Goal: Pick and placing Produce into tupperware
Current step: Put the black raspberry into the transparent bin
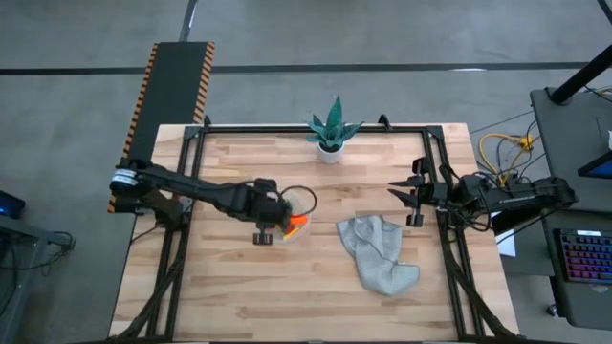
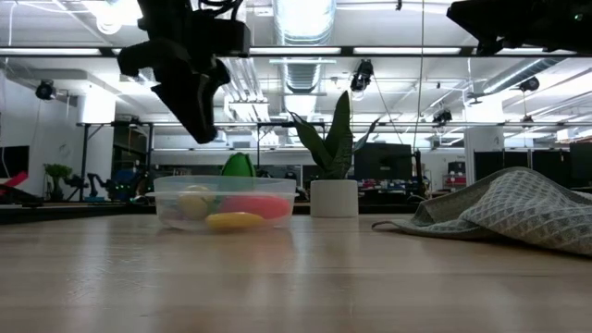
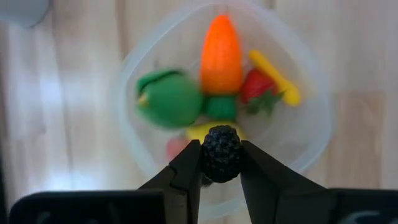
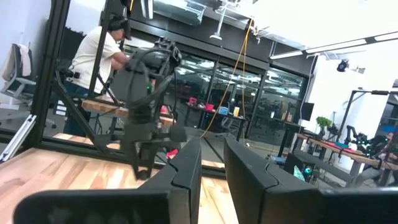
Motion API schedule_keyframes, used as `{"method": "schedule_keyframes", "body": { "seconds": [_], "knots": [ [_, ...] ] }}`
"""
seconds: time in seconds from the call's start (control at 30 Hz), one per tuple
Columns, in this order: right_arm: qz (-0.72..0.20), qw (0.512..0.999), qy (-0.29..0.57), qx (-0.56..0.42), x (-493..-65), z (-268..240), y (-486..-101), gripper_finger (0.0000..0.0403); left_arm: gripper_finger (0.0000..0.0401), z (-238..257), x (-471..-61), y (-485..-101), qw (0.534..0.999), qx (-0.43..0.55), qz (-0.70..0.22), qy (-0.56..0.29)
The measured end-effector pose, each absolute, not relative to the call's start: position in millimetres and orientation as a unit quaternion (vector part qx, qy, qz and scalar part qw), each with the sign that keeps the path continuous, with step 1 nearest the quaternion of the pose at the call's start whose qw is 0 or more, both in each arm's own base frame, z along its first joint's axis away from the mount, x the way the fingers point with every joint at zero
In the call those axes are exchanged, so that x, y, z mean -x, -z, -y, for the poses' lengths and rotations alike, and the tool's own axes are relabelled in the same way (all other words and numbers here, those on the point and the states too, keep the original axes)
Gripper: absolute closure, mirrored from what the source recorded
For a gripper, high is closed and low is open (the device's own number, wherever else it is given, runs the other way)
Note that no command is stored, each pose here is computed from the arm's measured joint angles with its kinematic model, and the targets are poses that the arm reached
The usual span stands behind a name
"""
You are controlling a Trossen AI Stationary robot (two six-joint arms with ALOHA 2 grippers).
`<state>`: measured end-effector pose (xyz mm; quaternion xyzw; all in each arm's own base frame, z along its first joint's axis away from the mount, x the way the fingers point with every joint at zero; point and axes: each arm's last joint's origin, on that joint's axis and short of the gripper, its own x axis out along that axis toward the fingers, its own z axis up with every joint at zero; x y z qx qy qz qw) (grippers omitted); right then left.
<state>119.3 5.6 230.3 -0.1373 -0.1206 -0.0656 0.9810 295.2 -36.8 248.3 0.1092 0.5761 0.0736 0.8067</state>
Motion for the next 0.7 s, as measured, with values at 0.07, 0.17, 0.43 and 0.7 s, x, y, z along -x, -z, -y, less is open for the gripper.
{"method": "schedule_keyframes", "body": {
  "seconds": [0.07,0.17,0.43,0.7],
  "knots": [
    [0.121,0.981,0.066,0.137,-119.3,-5.6,-230.5,0.0342,0.0333,42.1,-297.9,-244.4,0.807,-0.107,-0.576,-0.068],
    [0.122,0.981,0.065,0.134,-119.3,-5.6,-230.5,0.0342,0.0333,46.4,-302.0,-237.1,0.804,-0.109,-0.581,-0.063],
    [0.123,0.981,0.065,0.133,-119.2,-5.6,-230.8,0.0342,0.0333,49.4,-307.6,-220.8,0.786,-0.107,-0.607,-0.05],
    [0.123,0.981,0.065,0.133,-119.2,-5.6,-230.8,0.0342,0.032,49.4,-306.6,-222.8,0.788,-0.103,-0.606,-0.046]
  ]
}}
